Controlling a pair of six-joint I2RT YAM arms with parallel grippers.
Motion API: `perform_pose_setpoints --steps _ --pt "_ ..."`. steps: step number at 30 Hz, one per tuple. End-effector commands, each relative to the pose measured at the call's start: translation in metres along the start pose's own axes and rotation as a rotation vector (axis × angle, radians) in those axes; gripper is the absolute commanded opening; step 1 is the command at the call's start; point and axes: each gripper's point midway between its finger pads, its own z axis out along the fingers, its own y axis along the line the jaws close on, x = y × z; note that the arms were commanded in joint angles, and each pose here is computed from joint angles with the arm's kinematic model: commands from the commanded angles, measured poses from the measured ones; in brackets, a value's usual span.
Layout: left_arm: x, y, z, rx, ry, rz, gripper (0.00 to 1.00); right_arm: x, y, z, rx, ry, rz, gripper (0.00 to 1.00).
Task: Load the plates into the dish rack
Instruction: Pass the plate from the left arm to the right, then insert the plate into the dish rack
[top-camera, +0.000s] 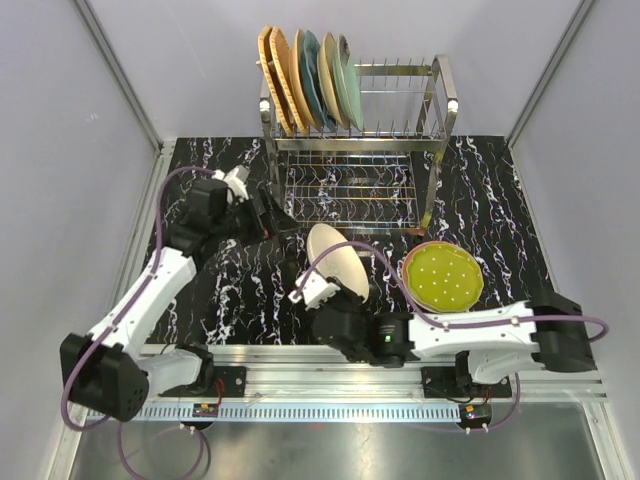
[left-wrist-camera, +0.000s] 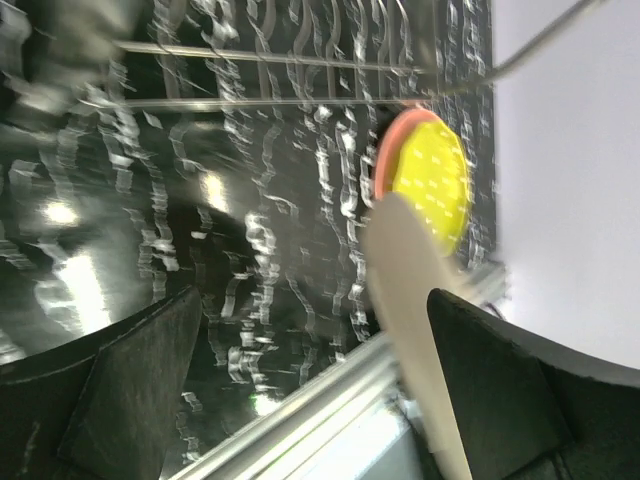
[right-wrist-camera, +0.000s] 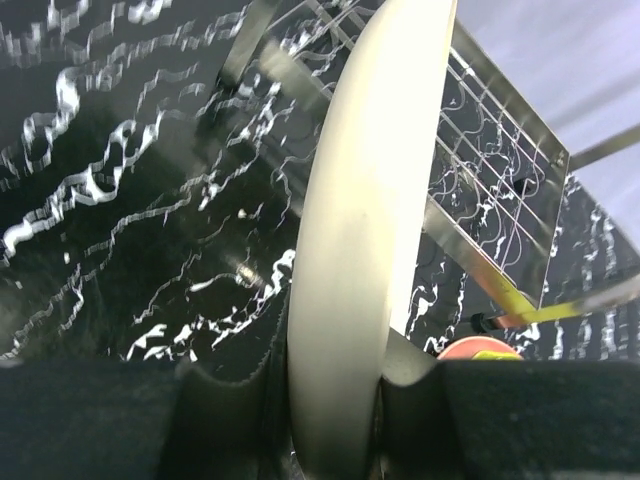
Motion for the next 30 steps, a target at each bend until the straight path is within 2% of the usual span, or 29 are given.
perform_pose_setpoints --steps 1,6,12,17,20,25,29,30 --pt "-0.024 -0.005 -0.036 -0.062 -0.122 0.139 0.99 -0.036 -0.034 -0.015 0.016 -0.105 0.273 0.04" --pt "-0.029 0.021 -0.058 -0.202 -0.219 0.221 0.99 -0.070 -0.063 -0.042 -0.085 -0.228 0.441 0.06" --pt "-0.041 0.043 -0.091 -0.371 -0.308 0.345 0.99 -0.116 -0.107 -0.073 -0.148 -0.364 0.565 0.08" --pt "-0.050 0.057 -0.108 -0.463 -0.396 0.386 0.99 -0.150 -0.138 -0.097 -0.198 -0.450 0.576 0.09" --pt "-0.051 0.061 -0.111 -0.475 -0.425 0.399 0.99 -0.171 -0.168 -0.110 -0.155 -0.495 0.596 0.09" --pt "-0.047 0.070 -0.114 -0.498 -0.443 0.409 0.99 -0.205 -0.236 -0.125 0.037 -0.601 0.600 0.10" --pt "-0.044 0.075 -0.116 -0.518 -0.443 0.411 0.99 -0.234 -0.281 -0.116 0.141 -0.646 0.597 0.16" --pt "-0.044 0.075 -0.118 -0.515 -0.448 0.410 0.99 -0.239 -0.280 -0.110 0.118 -0.645 0.587 0.16"
